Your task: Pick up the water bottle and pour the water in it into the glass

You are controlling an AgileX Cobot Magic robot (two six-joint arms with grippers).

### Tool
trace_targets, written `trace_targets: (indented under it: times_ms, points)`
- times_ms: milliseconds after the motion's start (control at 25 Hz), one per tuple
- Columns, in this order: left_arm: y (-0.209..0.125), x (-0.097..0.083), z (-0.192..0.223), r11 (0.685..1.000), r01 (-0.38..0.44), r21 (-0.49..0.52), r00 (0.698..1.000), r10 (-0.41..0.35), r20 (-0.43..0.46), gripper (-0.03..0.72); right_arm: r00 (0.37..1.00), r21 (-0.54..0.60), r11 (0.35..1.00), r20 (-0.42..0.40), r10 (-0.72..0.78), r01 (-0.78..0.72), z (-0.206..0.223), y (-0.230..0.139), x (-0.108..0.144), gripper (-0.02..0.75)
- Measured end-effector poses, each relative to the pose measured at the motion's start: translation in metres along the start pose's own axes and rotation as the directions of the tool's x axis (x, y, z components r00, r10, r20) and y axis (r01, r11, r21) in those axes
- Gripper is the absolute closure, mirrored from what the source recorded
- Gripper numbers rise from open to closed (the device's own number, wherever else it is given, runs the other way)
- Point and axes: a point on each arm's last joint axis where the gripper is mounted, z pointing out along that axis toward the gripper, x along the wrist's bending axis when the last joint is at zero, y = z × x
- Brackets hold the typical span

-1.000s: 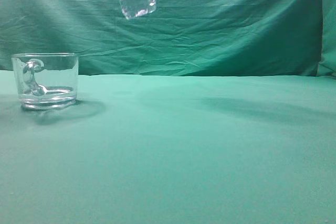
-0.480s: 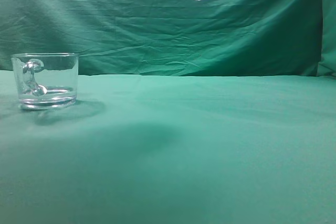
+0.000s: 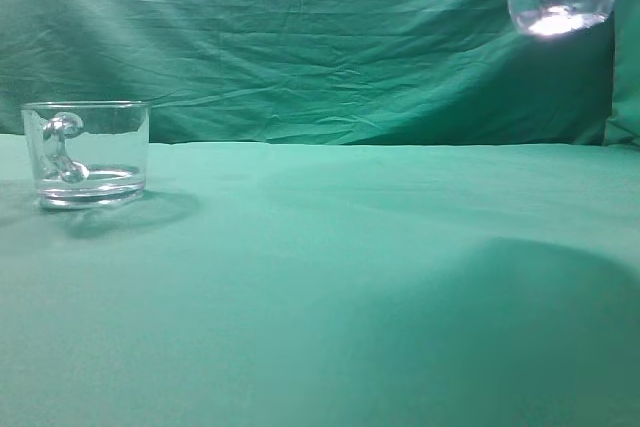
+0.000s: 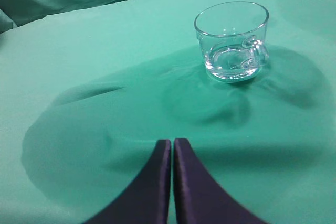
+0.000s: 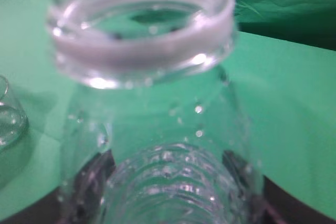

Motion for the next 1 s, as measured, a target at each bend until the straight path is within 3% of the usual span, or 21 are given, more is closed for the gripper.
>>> trace_targets:
  times_ms: [240,360,560,800,1000]
  points:
    - [0.000,0.000,0.000,1.000,0.000,0.000,1.000,0.000,0.000,0.688,0.986,0.020,0.986,-0.042,-0.164,0.165,-0.010,-0.030,-0.019,0.305]
    - [0.000,0.000,0.000,1.000,0.000,0.000,1.000,0.000,0.000,0.688,0.987,0.017,0.988,-0.056,-0.154,0.155,-0.005,-0.038,-0.022,0.305]
    - [0.000,0.000,0.000,1.000,0.000,0.000,1.000,0.000,0.000,0.688,0.984,-0.001,0.995,-0.145,-0.102,0.102,0.023,-0.057,-0.024,0.305]
    - [0.000,0.000,0.000,1.000,0.000,0.000,1.000,0.000,0.000,0.688,0.943,-0.082,0.975,-0.248,-0.222,0.208,0.048,-0.080,-0.023,0.305]
    - [0.000,0.000,0.000,1.000,0.000,0.000,1.000,0.000,0.000,0.688,0.958,-0.111,0.984,-0.239,-0.160,0.137,0.062,-0.092,-0.028,0.305]
